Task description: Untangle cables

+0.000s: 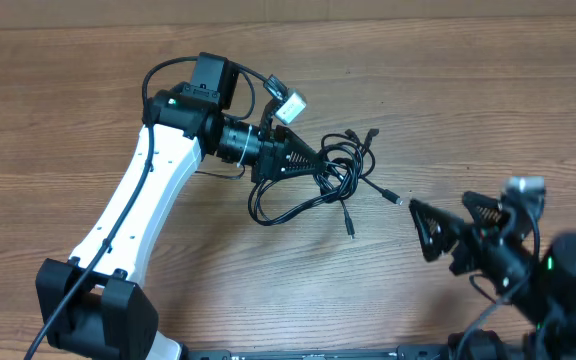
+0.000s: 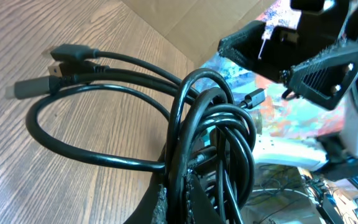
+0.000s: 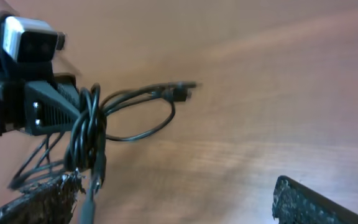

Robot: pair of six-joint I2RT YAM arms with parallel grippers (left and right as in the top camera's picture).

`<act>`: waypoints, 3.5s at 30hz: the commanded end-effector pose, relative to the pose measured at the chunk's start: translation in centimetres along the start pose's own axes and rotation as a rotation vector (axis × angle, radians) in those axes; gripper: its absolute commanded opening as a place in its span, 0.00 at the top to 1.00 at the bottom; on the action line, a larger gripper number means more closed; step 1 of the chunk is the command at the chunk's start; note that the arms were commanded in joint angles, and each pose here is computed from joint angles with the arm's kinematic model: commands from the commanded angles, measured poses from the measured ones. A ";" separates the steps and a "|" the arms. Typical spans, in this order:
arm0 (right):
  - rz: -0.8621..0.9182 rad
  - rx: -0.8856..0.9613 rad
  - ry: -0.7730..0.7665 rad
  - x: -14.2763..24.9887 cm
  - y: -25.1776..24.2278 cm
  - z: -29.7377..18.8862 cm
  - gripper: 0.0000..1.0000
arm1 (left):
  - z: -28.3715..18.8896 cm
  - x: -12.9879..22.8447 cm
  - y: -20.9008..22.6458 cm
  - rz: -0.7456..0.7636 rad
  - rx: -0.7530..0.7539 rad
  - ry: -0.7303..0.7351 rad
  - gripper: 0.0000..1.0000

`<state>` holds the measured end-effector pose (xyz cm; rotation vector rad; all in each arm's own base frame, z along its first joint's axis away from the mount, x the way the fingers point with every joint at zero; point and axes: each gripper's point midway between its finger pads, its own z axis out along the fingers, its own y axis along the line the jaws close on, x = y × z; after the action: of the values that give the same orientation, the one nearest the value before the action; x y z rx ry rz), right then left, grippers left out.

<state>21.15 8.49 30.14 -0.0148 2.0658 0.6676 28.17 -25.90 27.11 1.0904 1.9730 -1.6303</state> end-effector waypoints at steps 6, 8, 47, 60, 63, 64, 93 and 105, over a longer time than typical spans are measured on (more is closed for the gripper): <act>0.029 -0.376 0.204 -2.6 7.2 0.8 0.00 | -0.4 0.0 -0.5 -0.018 -0.024 0.006 0.96; -0.002 -0.529 0.226 -3.1 9.1 0.9 0.00 | -0.1 0.3 -0.6 -0.031 -0.025 0.020 0.96; 0.201 -0.089 0.493 2.0 -0.7 8.4 0.45 | 5.0 -2.7 5.7 -0.492 -0.513 -0.088 0.96; 0.232 -0.072 0.542 2.8 -1.8 10.4 0.54 | 6.8 -2.7 5.3 -0.472 -0.553 -0.090 0.96; 0.236 -0.069 0.549 2.9 -2.0 10.6 0.58 | 6.9 -2.7 5.1 -0.485 -0.542 -0.089 0.96; 0.237 -0.066 0.551 3.0 -2.0 10.6 0.59 | 7.0 -2.7 4.9 -0.485 -0.535 -0.086 0.96; 0.226 0.007 0.553 3.4 -3.5 10.9 0.67 | 10.4 -2.8 2.3 -0.477 -0.461 -0.069 0.96; 0.228 0.008 0.552 3.4 -3.5 10.9 0.85 | 10.8 -2.7 1.7 -0.474 -0.433 -0.056 0.96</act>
<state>28.80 10.64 21.26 0.0919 2.6366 0.8203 31.49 -35.26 23.02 0.3441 2.5436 -1.1722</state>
